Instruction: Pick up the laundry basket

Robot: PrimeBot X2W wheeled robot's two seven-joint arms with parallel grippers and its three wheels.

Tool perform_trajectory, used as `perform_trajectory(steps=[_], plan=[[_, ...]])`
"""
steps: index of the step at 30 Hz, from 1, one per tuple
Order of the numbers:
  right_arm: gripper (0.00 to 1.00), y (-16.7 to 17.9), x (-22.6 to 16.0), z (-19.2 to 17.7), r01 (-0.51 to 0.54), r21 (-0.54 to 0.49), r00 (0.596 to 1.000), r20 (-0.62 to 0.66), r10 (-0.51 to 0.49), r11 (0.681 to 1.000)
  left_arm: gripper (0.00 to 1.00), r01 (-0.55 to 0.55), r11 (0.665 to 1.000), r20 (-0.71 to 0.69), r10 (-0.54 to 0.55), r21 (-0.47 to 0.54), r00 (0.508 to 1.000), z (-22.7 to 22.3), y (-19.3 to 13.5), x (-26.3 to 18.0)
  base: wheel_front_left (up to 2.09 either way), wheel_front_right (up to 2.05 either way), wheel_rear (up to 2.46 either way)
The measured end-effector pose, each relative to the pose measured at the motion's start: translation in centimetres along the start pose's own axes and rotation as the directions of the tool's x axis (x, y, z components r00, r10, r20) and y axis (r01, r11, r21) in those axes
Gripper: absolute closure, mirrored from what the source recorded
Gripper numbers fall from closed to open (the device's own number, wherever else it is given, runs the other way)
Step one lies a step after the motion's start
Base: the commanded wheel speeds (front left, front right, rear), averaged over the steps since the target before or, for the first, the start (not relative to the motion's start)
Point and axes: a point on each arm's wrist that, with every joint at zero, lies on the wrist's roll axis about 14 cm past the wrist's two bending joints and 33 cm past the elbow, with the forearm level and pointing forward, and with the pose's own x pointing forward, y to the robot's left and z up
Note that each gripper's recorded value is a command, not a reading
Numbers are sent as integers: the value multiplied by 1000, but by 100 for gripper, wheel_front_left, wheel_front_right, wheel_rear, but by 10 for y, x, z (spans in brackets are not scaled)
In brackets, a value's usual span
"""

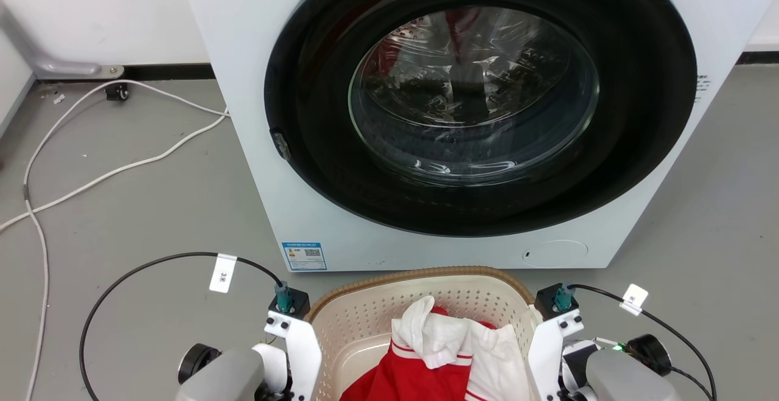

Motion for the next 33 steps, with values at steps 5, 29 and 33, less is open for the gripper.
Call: perform_trajectory(steps=[5, 29, 33], plan=[[100, -1, -5, 4, -8, -2, 1000, -15, 8, 1000, 100, 3, 1000, -18, -2, 12, 1000, 4, 1, -3, 0, 0, 0], [100, -4, -12, -9, -25, 4, 996, -85, 25, 1000, 100, 14, 1000, -74, -13, 17, 997, 2, -3, -3, 0, 0, 0], [100, -4, -11, -10, -28, 4, 995, -92, 28, 1000, 100, 15, 1000, -78, -14, 17, 997, 2, -3, -2, 0, 0, 0]])
